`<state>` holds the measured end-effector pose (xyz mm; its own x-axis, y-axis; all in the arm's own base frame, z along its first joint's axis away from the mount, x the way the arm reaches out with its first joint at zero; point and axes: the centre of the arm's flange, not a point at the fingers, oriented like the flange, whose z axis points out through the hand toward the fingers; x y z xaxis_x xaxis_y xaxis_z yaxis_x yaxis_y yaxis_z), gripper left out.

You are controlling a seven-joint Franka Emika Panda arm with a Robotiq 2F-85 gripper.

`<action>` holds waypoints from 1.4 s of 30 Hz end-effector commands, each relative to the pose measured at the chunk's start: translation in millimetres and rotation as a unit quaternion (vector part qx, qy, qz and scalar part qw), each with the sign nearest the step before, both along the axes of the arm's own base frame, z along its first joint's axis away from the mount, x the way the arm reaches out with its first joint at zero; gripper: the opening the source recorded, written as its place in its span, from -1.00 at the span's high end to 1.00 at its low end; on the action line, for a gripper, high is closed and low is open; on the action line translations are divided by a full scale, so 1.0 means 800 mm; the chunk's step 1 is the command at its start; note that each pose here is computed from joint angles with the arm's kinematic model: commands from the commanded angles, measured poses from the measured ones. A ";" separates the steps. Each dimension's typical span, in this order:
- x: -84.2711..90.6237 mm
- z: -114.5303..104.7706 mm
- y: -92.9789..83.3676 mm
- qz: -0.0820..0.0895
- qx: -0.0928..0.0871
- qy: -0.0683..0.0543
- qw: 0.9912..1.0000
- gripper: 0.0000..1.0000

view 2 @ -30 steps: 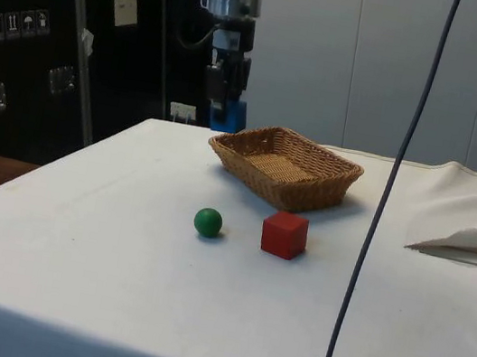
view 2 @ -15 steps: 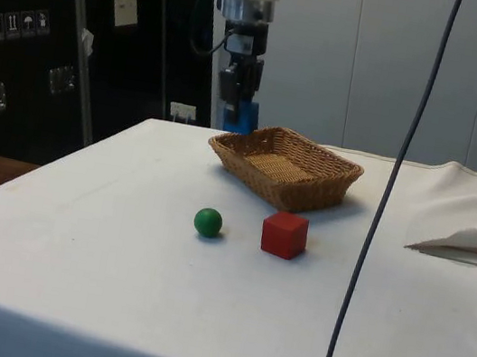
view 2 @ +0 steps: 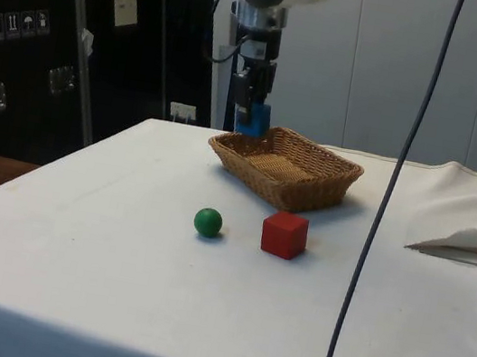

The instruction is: Place all non-red objects into the basket.

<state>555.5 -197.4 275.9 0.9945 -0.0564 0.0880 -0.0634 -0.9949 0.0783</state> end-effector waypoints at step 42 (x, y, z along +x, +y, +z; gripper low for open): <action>-0.017 -0.044 -0.016 -0.025 0.003 -0.001 1.000 -1.00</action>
